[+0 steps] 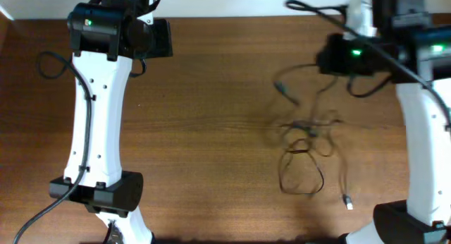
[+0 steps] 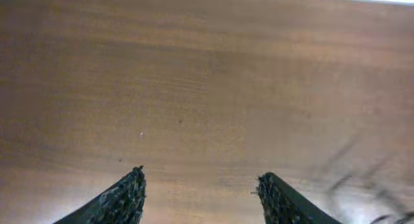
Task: Untangle cables
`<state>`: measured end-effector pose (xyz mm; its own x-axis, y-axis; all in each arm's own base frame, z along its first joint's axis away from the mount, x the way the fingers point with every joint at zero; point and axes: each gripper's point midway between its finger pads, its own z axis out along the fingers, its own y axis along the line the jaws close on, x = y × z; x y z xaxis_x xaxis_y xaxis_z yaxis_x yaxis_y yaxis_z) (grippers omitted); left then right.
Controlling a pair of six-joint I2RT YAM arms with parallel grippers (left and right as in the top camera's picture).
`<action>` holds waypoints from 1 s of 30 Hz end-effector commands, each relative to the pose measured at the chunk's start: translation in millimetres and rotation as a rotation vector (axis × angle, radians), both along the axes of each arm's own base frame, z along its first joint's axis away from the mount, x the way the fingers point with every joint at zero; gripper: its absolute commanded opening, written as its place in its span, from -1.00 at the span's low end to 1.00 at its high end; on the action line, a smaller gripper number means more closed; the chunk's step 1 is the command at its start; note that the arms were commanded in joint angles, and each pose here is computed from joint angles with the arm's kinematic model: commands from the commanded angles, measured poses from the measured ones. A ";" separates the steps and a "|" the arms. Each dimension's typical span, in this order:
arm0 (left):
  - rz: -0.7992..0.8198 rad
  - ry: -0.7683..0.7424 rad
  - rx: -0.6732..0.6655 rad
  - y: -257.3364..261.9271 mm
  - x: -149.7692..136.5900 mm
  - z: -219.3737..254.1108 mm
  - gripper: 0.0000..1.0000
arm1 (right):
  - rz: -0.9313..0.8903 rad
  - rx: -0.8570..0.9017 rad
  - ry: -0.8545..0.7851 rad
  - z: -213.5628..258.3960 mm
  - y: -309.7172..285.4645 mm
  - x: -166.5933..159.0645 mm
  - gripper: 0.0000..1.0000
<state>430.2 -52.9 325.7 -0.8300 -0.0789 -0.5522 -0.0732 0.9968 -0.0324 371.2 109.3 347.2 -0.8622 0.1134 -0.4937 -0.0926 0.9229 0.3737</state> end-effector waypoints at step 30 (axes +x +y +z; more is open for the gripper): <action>-0.448 -0.130 -0.237 -54.3 -103.0 84.0 -0.18 | -0.232 -0.072 -0.322 125.4 -63.2 -119.7 0.98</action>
